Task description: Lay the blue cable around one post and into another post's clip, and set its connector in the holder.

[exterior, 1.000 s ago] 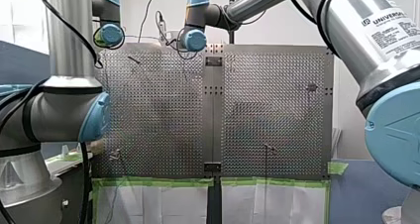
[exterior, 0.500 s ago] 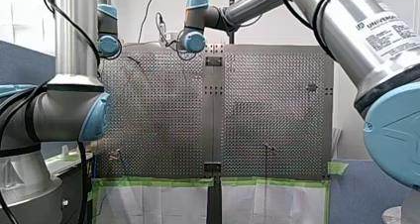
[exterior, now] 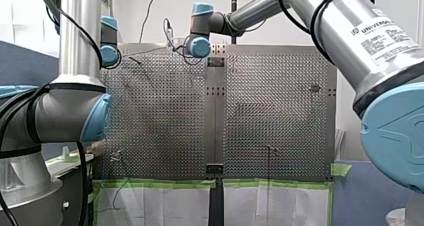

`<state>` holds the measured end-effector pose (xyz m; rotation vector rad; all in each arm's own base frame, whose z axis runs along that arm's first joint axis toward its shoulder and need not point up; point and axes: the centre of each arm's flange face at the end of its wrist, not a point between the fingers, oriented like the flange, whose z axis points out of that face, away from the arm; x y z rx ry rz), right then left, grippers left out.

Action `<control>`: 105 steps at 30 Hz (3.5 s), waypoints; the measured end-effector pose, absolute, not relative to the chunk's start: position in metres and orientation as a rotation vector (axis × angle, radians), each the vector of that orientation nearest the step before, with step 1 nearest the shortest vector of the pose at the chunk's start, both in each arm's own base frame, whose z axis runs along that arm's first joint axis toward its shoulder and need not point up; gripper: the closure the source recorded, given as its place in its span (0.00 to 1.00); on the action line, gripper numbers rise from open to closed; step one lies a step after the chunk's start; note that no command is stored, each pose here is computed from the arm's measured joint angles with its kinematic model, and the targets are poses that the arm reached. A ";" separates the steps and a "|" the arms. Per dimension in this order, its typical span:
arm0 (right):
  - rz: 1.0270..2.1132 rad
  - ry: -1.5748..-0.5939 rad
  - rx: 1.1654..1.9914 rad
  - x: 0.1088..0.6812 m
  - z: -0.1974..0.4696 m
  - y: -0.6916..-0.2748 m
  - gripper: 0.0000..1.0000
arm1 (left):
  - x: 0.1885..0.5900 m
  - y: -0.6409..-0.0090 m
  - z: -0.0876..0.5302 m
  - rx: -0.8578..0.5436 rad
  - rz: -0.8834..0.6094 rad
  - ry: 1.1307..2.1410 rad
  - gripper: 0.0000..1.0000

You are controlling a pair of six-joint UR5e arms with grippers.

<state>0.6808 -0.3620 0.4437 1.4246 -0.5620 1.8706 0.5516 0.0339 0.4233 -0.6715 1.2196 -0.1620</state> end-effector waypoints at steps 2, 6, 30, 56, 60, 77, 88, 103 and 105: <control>1.861 -0.569 1.431 0.679 0.440 -0.366 1.00 | 0.553 0.035 0.421 -0.669 -0.164 1.224 0.00; 1.845 -0.578 1.444 0.678 0.432 -0.373 1.00 | 0.561 0.037 0.407 -0.665 -0.168 1.252 0.00; 1.725 -0.647 1.543 0.675 0.393 -0.381 1.00 | 0.566 0.028 0.382 -0.662 -0.214 1.313 0.00; 1.598 -0.714 1.648 0.660 0.352 -0.380 1.00 | 0.561 0.004 0.367 -0.643 -0.249 1.354 0.00; 1.597 -0.751 1.635 0.654 0.335 -0.385 1.00 | 0.561 0.004 0.367 -0.649 -0.254 1.352 0.00; 1.515 -0.940 1.504 0.610 0.268 -0.412 1.00 | 0.561 0.006 0.367 -0.672 -0.287 1.341 0.00; 1.456 -1.056 1.406 0.580 0.225 -0.416 1.00 | 0.561 0.005 0.367 -0.677 -0.297 1.340 0.00; 1.296 -1.214 1.347 0.534 0.102 -0.408 1.00 | 0.561 0.003 0.367 -0.673 -0.298 1.340 0.00; 1.270 -1.244 1.334 0.523 0.082 -0.409 1.00 | 0.561 0.003 0.367 -0.673 -0.297 1.340 0.00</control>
